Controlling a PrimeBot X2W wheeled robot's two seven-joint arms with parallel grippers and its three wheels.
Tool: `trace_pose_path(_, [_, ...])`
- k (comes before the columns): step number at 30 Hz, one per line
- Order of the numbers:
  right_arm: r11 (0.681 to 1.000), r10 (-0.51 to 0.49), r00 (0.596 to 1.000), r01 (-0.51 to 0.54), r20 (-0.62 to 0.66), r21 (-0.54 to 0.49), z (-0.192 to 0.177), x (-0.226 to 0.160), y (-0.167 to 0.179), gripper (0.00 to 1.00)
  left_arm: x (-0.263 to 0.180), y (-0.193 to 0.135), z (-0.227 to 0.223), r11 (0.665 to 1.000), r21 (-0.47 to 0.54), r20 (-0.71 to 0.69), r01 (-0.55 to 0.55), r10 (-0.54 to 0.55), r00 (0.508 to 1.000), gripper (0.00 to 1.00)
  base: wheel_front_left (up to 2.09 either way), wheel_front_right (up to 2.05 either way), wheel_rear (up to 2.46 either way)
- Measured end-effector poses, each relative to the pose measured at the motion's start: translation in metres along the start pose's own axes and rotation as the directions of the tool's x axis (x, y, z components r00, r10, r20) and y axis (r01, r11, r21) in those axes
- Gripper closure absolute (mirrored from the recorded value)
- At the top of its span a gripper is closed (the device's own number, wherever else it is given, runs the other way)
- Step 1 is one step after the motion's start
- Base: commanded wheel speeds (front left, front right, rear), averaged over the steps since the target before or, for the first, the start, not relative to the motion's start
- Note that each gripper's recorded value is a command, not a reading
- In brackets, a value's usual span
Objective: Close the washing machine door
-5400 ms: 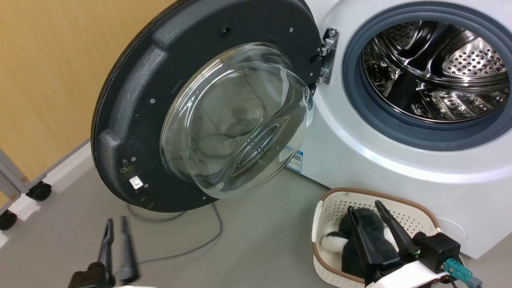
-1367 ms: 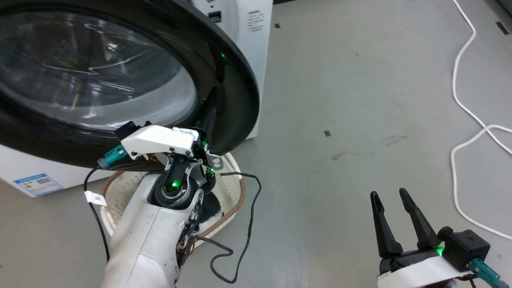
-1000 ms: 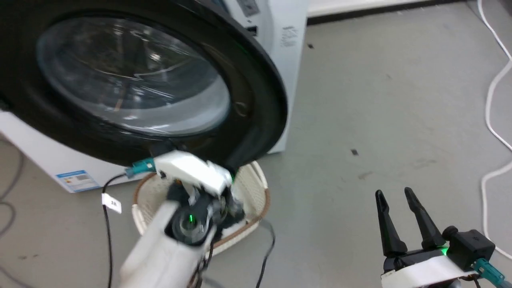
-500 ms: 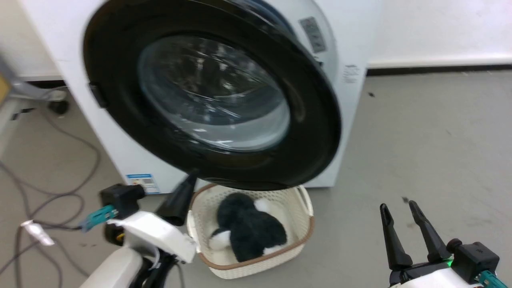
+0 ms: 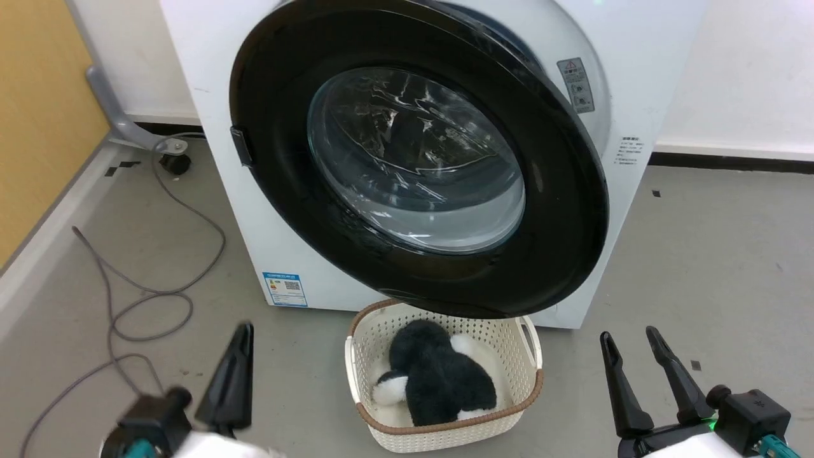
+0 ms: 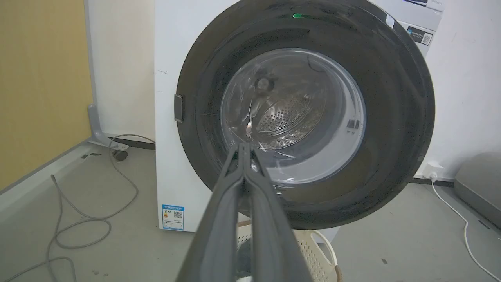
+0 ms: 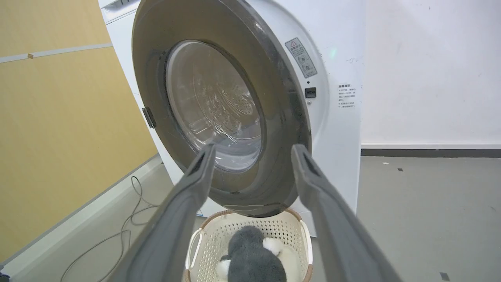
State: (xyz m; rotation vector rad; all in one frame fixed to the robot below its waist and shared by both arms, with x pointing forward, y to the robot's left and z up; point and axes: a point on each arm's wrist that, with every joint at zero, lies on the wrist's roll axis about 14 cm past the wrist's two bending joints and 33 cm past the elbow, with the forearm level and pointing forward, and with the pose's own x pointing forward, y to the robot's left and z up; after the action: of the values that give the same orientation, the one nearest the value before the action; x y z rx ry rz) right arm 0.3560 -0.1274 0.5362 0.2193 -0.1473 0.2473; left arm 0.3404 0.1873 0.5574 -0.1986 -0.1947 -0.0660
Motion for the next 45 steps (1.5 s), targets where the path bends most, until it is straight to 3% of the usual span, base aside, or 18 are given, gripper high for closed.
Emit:
trace_pose_path(2, [1.000, 0.006, 1.000, -0.006, -0.004, 0.001, 0.000, 0.001, 0.002, 0.00, -0.009, 0.002, -0.007, 0.999, 0.031, -0.018, -0.017, 0.018, 1.000, 0.06, 0.00, 0.00, 0.00])
trace_pose_path(3, [1.000, 0.009, 1.000, -0.009, -0.008, 0.000, -0.001, 0.000, 0.002, 0.00, -0.014, 0.002, -0.011, 0.999, 0.046, -0.028, -0.020, 0.022, 0.999, 0.00, 0.00, 0.00, 0.00])
trace_pose_path(11, [1.000, 0.022, 0.999, -0.022, -0.043, 0.006, -0.010, 0.000, 0.005, 0.00, -0.031, -0.005, -0.027, 0.994, 0.107, -0.066, -0.016, 0.023, 0.998, 0.00, 0.00, 0.00, 0.00])
trace_pose_path(12, [1.000, 0.026, 0.998, -0.025, -0.050, 0.011, -0.012, 0.000, 0.007, 0.25, -0.032, -0.005, -0.027, 0.994, 0.113, -0.065, -0.016, 0.023, 0.998, 0.00, 0.00, 0.00, 0.00])
trace_pose_path(13, [0.999, 0.029, 0.998, -0.028, -0.060, 0.019, -0.014, 0.000, 0.008, 0.90, -0.032, -0.006, -0.027, 0.994, 0.109, -0.064, -0.022, 0.029, 0.998, 0.00, 0.00, 0.00, 0.00])
trace_pose_path(14, [0.999, 0.037, 0.997, -0.035, -0.069, 0.022, -0.016, 0.001, 0.010, 1.00, -0.033, -0.006, -0.028, 0.994, 0.102, -0.064, -0.028, 0.035, 0.997, 0.00, 0.00, 0.00, 0.00])
trace_pose_path(23, [0.981, 0.191, 0.970, -0.194, -0.152, 0.000, -0.030, 0.015, 0.034, 1.00, -0.033, -0.003, -0.040, 0.993, 0.108, -0.100, -0.046, 0.056, 0.993, 0.00, 0.00, 0.00, 0.00])
trace_pose_path(31, [0.933, 0.326, 0.919, -0.350, -0.223, -0.079, -0.036, 0.074, 0.039, 1.00, -0.015, -0.003, -0.057, 0.994, 0.101, -0.142, -0.042, 0.056, 0.988, 0.00, 0.00, 0.00, 0.00])
trace_pose_path(36, [0.907, 0.361, 0.887, -0.406, -0.289, -0.113, -0.052, 0.114, 0.031, 1.00, -0.003, 0.007, -0.070, 0.992, 0.107, -0.175, -0.065, 0.083, 0.981, 0.00, 0.00, 0.00, 0.00])
trace_pose_path(45, [0.945, 0.278, 0.898, -0.320, -0.342, -0.072, -0.078, 0.175, -0.013, 1.00, 0.007, 0.018, -0.088, 0.990, 0.111, -0.219, -0.093, 0.115, 0.969, 0.00, 0.00, 0.00, 0.00])
